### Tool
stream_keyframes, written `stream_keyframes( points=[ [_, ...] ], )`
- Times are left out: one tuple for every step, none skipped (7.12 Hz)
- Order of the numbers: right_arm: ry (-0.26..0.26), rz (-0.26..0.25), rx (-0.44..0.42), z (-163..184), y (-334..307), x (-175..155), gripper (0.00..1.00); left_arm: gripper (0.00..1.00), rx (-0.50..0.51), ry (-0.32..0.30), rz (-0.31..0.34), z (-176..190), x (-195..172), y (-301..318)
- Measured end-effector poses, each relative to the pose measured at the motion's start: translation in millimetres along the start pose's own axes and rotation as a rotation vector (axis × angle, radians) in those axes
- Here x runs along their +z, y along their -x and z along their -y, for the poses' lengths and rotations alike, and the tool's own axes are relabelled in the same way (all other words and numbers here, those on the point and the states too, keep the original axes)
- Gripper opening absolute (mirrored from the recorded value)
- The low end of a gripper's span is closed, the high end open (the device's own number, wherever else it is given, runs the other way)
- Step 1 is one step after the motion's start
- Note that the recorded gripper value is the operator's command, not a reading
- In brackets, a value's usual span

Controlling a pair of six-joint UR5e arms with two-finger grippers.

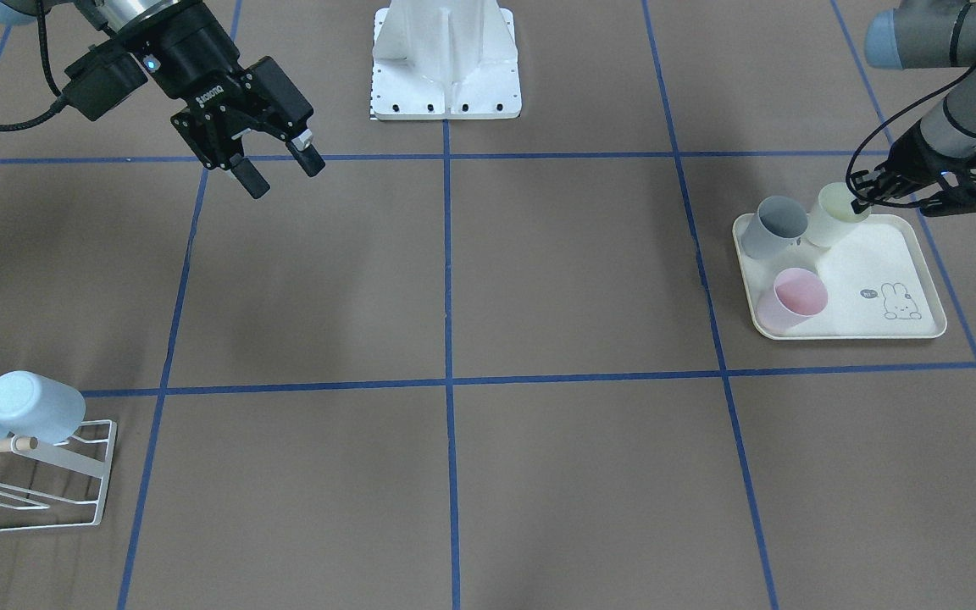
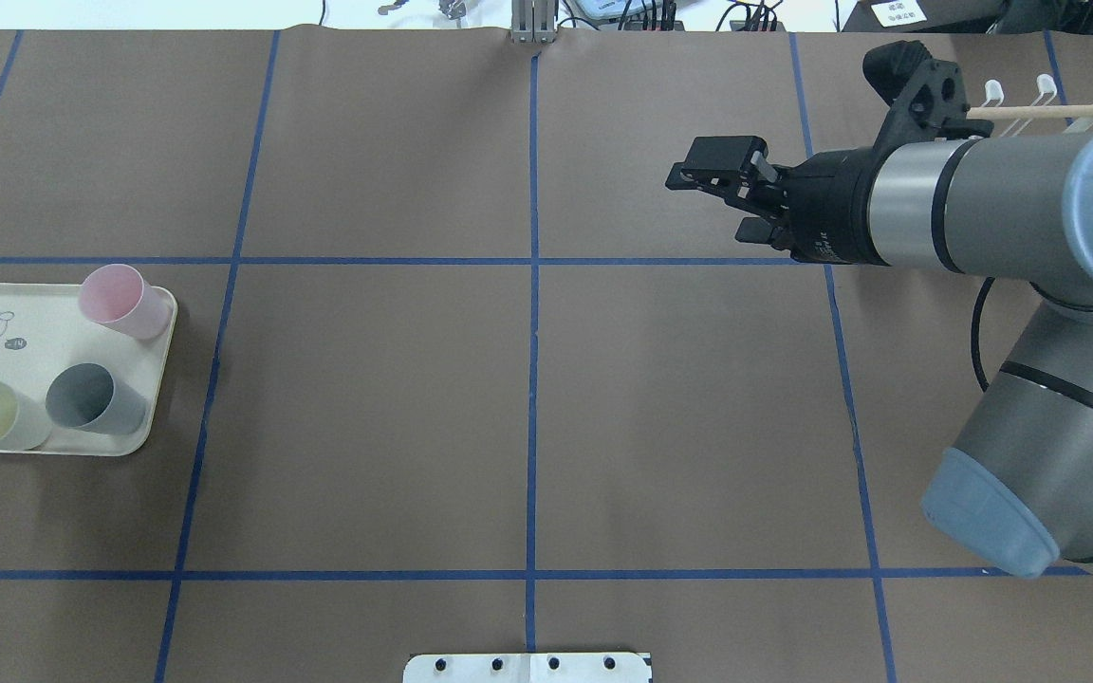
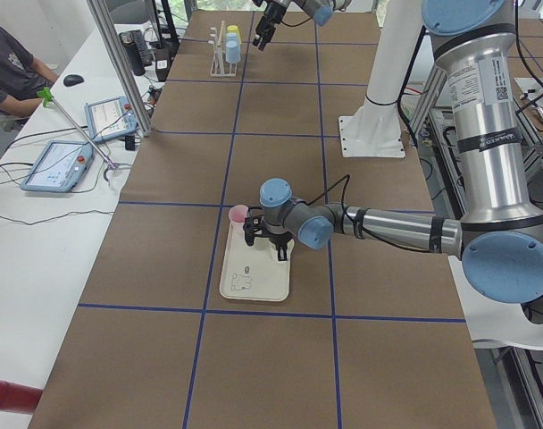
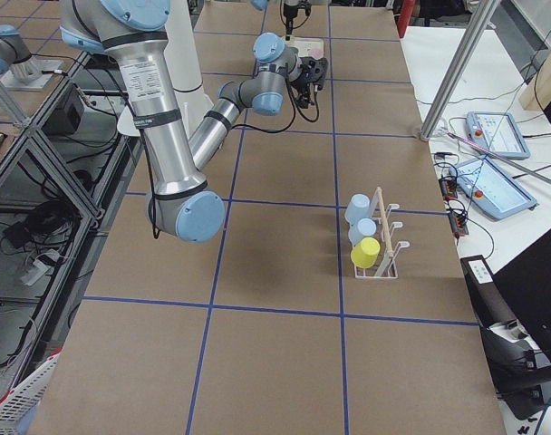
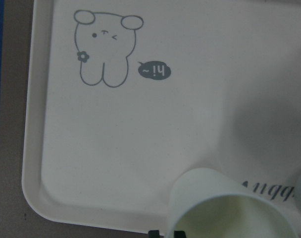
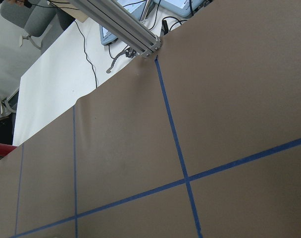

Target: Transfer IKEA cup to right arm and place on rack

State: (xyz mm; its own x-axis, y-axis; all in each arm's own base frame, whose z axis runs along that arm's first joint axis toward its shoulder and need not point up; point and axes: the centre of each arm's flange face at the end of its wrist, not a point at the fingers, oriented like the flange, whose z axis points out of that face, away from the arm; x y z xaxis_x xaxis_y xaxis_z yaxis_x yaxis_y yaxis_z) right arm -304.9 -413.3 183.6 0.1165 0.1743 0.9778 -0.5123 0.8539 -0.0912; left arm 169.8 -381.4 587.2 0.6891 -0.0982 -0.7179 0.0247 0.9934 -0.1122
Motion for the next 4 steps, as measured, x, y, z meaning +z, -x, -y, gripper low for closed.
stream_keyframes(
  points=[
    [0.0, 0.003, 0.0, -0.1, 1.4, -0.3, 1.0, 0.0, -0.023, -0.004, -0.024, -6.2, -18.4, 6.9],
    [0.0, 0.004, 0.0, -0.2, 2.1, -0.4, 1.0, 0.0, -0.056, -0.016, -0.042, -6.5, -41.1, 14.4],
    [0.0, 0.005, 0.0, -0.2, 2.3, -0.5, 1.0, 0.0, -0.07, -0.013, -0.039, -3.9, -64.8, 17.3],
    [0.0, 0.006, 0.0, -0.2, 2.7, -0.5, 1.0, 0.0, -0.069, -0.014, -0.024, 7.6, -93.8, 13.5]
  ],
)
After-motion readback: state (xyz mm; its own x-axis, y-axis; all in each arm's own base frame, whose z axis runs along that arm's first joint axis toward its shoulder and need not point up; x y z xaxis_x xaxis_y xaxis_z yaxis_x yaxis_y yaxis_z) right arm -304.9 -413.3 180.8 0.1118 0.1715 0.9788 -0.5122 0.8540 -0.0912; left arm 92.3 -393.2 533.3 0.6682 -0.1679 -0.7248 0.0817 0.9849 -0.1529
